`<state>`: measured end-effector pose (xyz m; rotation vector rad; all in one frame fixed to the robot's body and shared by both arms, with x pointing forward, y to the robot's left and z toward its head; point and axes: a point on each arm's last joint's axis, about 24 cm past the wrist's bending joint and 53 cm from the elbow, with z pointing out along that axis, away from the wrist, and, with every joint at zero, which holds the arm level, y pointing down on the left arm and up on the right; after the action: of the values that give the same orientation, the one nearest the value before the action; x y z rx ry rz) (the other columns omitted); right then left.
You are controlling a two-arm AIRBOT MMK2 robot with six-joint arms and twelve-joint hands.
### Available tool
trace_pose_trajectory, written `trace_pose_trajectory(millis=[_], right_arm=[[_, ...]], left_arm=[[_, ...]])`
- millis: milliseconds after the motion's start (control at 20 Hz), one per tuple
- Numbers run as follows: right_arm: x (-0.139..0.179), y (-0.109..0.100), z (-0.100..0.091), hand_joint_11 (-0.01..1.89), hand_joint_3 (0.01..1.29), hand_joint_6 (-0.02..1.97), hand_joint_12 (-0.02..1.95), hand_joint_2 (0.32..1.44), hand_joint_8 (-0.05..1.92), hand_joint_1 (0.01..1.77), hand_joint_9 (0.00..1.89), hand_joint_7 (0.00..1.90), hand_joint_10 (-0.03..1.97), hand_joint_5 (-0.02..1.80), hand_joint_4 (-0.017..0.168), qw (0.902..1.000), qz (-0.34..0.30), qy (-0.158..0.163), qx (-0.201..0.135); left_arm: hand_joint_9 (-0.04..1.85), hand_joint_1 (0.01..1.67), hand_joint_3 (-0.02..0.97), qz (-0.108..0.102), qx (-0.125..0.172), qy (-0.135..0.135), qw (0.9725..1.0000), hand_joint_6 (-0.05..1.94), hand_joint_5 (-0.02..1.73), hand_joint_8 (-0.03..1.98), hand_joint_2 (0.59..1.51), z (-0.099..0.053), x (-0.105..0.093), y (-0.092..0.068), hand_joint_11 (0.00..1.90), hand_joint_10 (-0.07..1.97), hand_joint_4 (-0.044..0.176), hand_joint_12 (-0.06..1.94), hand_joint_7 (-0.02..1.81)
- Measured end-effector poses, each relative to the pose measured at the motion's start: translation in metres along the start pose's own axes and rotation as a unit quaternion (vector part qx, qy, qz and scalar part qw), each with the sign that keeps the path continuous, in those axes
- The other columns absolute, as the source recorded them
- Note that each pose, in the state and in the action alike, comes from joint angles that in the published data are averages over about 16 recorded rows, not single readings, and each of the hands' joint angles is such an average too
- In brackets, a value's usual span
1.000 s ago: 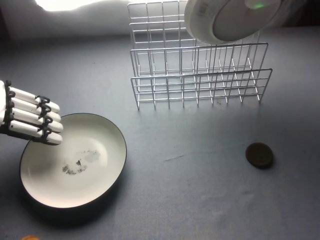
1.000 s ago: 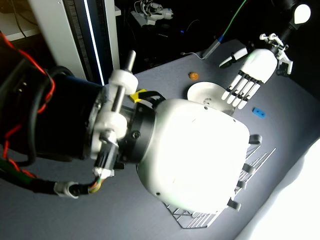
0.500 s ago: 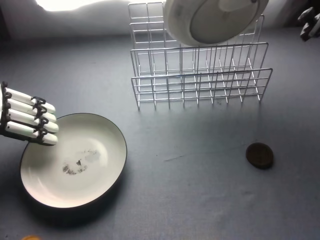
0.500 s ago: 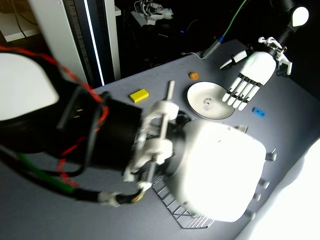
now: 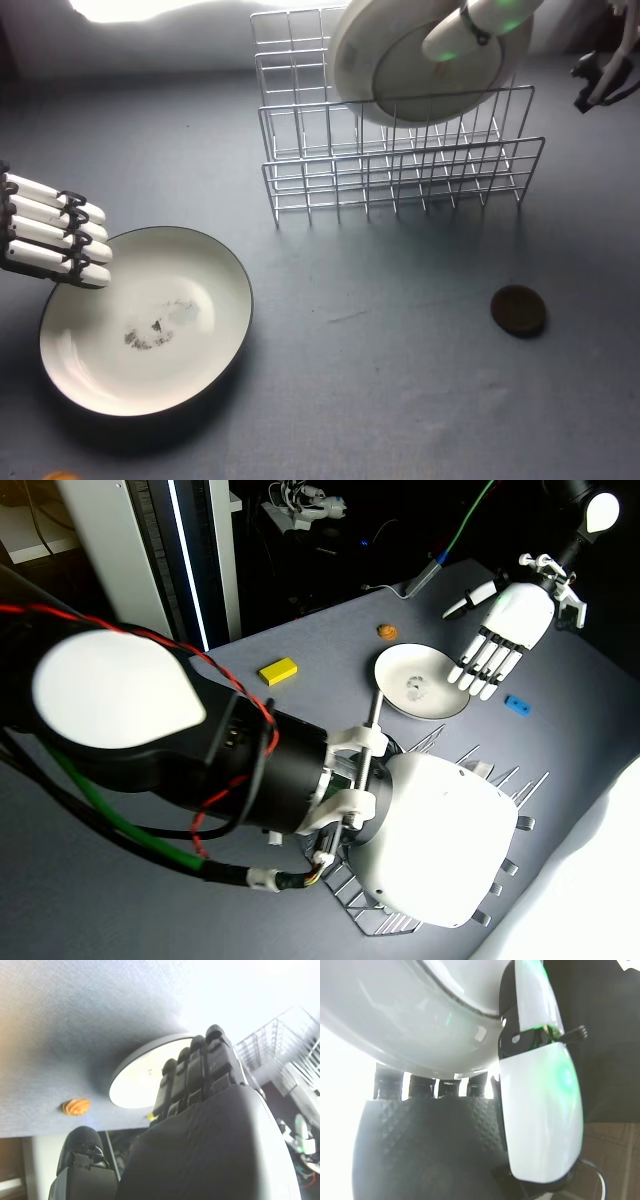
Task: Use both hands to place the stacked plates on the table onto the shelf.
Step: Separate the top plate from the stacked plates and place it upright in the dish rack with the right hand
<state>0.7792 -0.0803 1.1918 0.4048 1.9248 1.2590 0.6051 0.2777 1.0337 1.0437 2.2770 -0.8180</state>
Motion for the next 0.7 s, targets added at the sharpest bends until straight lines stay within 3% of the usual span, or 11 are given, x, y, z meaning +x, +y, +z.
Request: trace_pose_trajectory(millis=[700], right_arm=[[0.017, -0.019, 0.014, 0.9, 0.01, 0.84, 1.19, 0.98, 0.7, 1.25, 1.33, 1.13, 0.0, 0.99, 0.025, 0.9998, 0.003, 0.01, 0.018]], left_arm=[[0.01, 0.01, 0.011, -0.001, 0.003, 0.005, 1.0, 0.02, 0.02, -0.01, 1.084, -0.001, 0.003, -0.001, 0.01, 0.01, 0.002, 0.0, 0.02]])
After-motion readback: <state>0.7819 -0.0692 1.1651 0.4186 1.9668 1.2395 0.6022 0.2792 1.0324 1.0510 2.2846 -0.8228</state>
